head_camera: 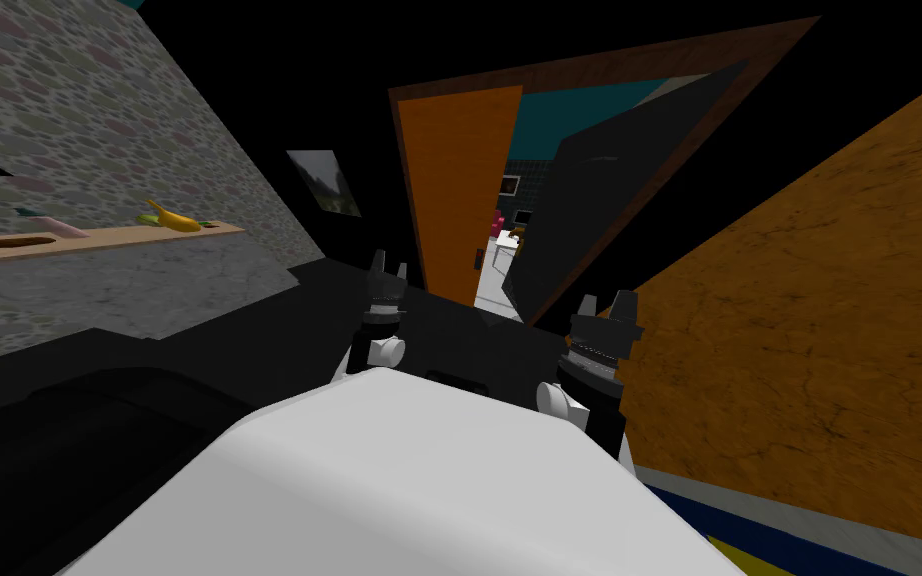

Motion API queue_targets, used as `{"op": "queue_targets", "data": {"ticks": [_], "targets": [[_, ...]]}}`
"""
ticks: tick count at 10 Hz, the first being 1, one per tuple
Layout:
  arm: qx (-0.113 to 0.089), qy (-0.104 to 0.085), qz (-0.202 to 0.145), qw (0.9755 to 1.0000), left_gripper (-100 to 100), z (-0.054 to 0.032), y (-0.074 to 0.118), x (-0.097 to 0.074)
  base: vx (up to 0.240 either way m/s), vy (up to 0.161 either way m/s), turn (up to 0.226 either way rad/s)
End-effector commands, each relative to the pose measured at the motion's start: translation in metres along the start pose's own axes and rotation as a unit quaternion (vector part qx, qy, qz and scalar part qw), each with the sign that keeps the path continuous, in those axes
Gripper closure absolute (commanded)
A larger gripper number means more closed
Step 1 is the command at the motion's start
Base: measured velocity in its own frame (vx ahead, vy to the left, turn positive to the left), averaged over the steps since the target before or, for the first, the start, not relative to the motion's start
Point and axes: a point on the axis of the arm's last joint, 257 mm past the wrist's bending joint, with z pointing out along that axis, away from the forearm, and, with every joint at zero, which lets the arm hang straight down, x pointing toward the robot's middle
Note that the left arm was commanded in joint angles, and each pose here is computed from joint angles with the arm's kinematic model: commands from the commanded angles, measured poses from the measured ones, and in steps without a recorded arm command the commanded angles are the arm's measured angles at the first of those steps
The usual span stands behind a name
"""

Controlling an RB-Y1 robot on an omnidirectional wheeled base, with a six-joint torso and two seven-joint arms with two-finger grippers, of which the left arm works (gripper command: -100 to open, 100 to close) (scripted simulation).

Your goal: Push the door open

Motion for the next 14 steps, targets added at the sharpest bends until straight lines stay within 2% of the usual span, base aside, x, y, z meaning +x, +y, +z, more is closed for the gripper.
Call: {"op": "queue_targets", "data": {"ticks": [1,3,7,14], "targets": [[-0.008,0.002,0.003,1.0000,-100,0.0003,0.013,-0.001,0.083,-0.076,-0.017],[-0.015,0.004,0.005,0.9999,-100,0.0005,0.024,-0.002,0.053,0.019,-0.064],[-0.038,0.008,0.013,0.9991,-100,0.0012,0.060,-0.006,0.074,0.011,-0.060],[-0.072,0.010,0.027,0.9970,-100,0.0044,0.114,-0.016,0.074,0.000,-0.057]]}}
